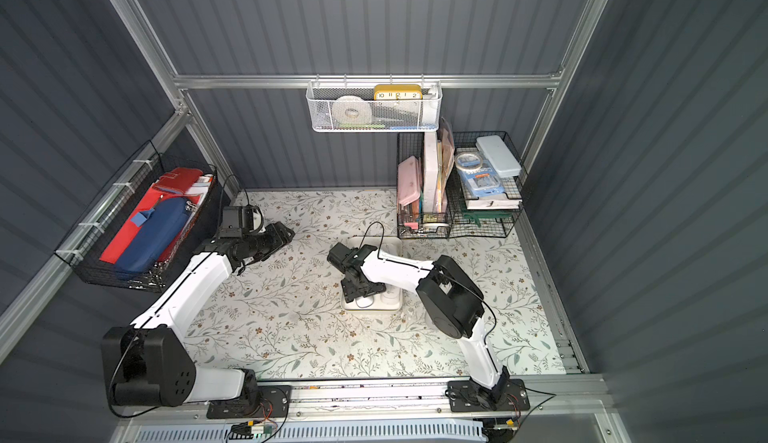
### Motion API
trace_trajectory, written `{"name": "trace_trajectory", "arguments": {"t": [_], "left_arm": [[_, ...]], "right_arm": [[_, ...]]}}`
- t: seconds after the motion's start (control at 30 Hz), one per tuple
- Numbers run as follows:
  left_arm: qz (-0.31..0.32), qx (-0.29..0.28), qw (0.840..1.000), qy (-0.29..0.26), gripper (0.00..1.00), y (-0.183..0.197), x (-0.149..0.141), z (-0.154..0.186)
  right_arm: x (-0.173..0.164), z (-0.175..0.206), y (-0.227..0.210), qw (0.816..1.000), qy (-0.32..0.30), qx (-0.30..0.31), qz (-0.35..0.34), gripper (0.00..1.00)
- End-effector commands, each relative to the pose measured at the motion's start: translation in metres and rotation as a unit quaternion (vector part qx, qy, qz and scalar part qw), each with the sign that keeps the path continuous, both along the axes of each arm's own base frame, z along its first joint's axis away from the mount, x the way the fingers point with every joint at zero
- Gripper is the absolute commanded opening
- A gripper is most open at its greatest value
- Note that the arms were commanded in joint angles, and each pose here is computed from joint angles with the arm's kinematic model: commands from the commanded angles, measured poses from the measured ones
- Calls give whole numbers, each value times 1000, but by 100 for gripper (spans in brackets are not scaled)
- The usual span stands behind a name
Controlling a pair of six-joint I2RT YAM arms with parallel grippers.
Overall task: Take out the mouse from the storage box
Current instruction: Pick up the mouse from the storage box.
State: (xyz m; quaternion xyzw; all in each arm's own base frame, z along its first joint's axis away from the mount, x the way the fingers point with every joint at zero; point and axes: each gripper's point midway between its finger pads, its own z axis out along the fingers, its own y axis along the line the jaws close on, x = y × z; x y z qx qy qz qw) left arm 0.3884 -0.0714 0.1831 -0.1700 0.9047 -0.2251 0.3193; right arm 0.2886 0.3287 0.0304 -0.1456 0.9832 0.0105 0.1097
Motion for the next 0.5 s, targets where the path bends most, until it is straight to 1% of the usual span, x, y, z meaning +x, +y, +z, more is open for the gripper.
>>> {"name": "trace_trajectory", "arguments": {"t": [0.0,0.17,0.3,0.4,0.47], "left_arm": [[-9,-2,1000,-2,67,-3,-8,3],[-9,1,1000,0,67,-2,-9,-1],[-11,-2,1000,5,67,-3,-9,-4],[-10,-2,1000,4,67,-3,-11,-5],[-10,-1,1000,3,67,-3,-10,-4]], "right_arm": [[8,-9,5,1000,12,9,1,79],[9,-21,10,1000,16,14,14,79],[6,-26,7,1000,24,-6,13,75],[4,-28,2,999,23,-23,11,69],[0,-28,0,999,27,-29,14,68]]}}
